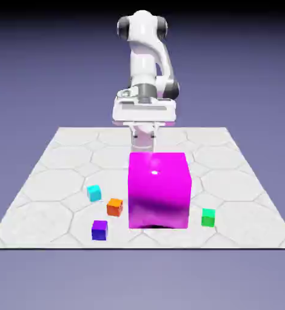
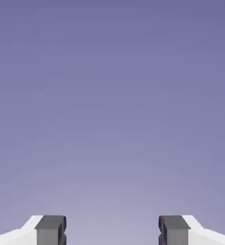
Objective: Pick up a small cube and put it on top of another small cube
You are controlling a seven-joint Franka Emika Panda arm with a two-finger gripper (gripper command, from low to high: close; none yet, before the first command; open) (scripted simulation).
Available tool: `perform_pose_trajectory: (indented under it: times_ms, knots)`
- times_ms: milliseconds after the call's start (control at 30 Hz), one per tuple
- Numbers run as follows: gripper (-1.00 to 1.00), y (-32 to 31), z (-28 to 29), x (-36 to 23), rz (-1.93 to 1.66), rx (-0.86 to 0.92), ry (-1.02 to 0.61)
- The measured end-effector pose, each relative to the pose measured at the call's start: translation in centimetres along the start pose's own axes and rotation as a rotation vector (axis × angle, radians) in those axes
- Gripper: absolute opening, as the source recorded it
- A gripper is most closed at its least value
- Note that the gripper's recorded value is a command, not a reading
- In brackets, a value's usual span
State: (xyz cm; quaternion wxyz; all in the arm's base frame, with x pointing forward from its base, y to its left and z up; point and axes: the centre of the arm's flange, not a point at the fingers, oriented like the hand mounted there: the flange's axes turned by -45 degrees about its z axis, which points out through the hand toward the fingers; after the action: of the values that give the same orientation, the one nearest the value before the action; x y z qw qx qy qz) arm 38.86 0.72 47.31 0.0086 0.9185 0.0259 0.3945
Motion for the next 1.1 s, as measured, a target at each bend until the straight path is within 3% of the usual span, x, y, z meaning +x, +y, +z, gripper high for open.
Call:
perform_pose_trajectory:
  times_ms: [333,600,833,1100]
  knots:
    - [0.0,6.7,7.8,-1.3,-0.029,0.137,-0.339]
    - [0.0,11.0,13.3,-3.8,-0.053,0.349,-0.506]
    - [0.0,14.3,17.4,-6.1,-0.074,0.562,-0.538]
    - [0.0,17.4,21.3,-8.0,-0.126,0.787,-0.442]
